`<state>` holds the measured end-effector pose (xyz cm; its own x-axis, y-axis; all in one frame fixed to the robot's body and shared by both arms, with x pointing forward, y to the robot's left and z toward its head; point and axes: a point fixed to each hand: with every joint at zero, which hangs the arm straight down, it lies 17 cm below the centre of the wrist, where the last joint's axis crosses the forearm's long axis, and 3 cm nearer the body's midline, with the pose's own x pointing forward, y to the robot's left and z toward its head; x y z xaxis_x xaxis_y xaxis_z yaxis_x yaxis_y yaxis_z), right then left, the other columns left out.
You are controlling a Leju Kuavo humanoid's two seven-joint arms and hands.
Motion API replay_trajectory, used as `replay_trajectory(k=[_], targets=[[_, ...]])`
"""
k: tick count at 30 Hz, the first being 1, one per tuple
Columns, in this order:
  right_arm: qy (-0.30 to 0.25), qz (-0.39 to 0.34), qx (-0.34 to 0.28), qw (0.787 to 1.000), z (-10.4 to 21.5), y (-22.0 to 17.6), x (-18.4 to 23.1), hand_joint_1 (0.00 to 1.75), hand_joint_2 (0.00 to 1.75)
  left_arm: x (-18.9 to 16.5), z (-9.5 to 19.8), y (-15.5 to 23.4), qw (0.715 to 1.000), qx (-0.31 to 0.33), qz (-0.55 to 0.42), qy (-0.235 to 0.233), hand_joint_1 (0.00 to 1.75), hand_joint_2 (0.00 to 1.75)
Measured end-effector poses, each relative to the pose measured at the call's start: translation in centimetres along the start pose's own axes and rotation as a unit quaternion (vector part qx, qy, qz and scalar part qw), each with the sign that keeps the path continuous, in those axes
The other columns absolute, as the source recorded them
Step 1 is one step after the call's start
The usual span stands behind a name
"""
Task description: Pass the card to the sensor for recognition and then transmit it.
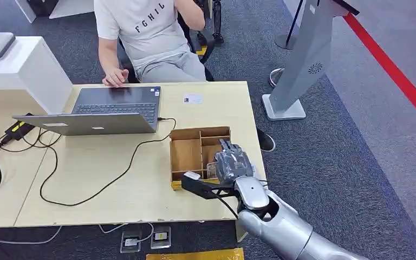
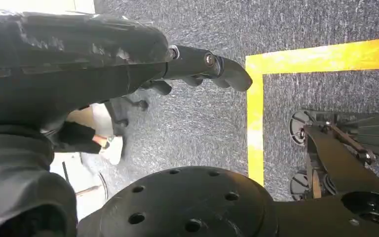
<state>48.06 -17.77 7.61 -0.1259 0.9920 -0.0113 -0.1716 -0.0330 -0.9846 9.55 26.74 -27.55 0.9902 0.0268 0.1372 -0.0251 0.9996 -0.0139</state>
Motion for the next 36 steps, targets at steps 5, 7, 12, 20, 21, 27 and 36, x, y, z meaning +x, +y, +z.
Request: replay_trajectory(k=[5,7,12,20,21,27,36], targets=[[-0.002,-0.001,-0.018,1.000,-0.2,-1.3,0.1,1.75,1.75,0.0,0.0,0.0,1.000,0.000,0.000,0.000,0.00,0.00],[-0.003,-0.005,-0.026,1.000,-0.2,-1.9,0.2,1.75,1.75,0.0,0.0,0.0,1.000,0.000,-0.001,0.000,0.00,0.00],[-0.005,-0.007,-0.046,0.999,-0.5,-3.6,0.2,1.75,1.75,0.0,0.0,0.0,1.000,0.000,-0.001,0.000,0.00,0.00],[-0.005,-0.014,-0.070,0.997,-0.7,-5.5,0.1,1.75,1.75,0.0,0.0,0.1,1.000,0.001,-0.004,-0.001,0.00,0.00],[-0.004,-0.015,-0.071,0.997,-0.7,-5.6,0.1,1.75,1.75,0.0,0.0,0.1,1.000,0.001,-0.004,-0.002,0.00,0.00],[-0.003,-0.019,-0.076,0.997,-0.8,-5.9,-0.1,1.75,1.75,0.1,0.0,0.0,1.000,0.000,-0.004,-0.003,0.00,0.00],[-0.004,-0.012,-0.101,0.995,-1.4,-8.0,-0.3,1.75,1.75,0.1,0.0,0.1,1.000,0.000,-0.010,-0.005,0.00,0.00]])
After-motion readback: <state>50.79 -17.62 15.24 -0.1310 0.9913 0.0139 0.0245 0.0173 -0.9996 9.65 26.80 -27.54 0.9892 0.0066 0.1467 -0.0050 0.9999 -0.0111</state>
